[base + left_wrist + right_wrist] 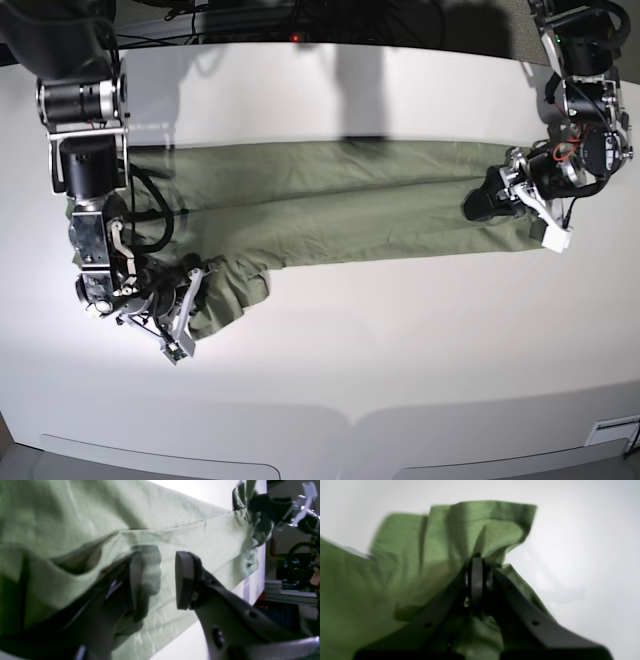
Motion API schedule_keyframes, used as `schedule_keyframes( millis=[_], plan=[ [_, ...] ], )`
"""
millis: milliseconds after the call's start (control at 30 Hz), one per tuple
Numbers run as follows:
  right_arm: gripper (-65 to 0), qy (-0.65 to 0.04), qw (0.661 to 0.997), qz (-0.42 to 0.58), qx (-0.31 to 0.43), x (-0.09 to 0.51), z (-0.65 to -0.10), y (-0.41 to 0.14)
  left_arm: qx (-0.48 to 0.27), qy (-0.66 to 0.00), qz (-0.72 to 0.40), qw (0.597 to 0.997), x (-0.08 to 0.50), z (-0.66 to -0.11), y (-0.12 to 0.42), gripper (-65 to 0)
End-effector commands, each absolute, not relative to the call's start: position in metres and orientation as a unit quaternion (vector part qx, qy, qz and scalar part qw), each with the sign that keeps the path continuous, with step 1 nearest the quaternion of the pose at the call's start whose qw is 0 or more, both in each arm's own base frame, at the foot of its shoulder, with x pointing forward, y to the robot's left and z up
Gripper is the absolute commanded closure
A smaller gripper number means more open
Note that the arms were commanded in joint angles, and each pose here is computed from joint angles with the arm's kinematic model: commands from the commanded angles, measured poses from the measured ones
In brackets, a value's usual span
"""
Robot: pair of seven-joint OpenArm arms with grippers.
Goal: Fold the T-shirt properly
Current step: 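Open the right gripper and move it to the strip's end, then grasp the strip end with the right gripper and straighten it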
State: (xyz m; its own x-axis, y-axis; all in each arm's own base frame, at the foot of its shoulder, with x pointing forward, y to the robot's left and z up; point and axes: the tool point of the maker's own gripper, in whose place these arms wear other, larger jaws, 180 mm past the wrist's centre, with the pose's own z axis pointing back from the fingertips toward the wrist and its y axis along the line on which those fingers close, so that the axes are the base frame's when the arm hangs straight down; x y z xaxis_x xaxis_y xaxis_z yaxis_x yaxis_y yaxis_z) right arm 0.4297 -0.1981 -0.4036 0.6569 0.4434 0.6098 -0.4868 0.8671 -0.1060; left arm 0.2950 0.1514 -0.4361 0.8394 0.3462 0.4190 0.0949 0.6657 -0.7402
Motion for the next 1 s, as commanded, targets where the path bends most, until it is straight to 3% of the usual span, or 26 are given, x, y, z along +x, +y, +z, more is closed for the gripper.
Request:
schedule_keyframes(
  millis=[0, 367, 600, 967],
  plan=[
    [0.0, -0.357, 0.897, 0.259, 0.032, 0.439, -0.382, -0.199, -0.395, -0.276, 0.064, 0.874, 0.3, -0.431, 0.157, -22.3],
    [0.0, -0.372, 0.859, 0.351, 0.012, 0.356, -0.353, -0.186, -0.399, -0.279, 0.066, 0.871, 0.301, -0.43, 0.156, -22.3],
    [0.0, -0.378, 0.848, 0.371, 0.004, 0.306, -0.331, -0.182, -0.407, -0.346, 0.033, 0.845, 0.323, -0.383, 0.154, -22.3],
    [0.0, -0.349, 0.864, 0.361, -0.02, 0.234, -0.326, -0.204, -0.374, -0.409, -0.041, 0.832, 0.337, -0.33, 0.151, -22.3]
  ],
)
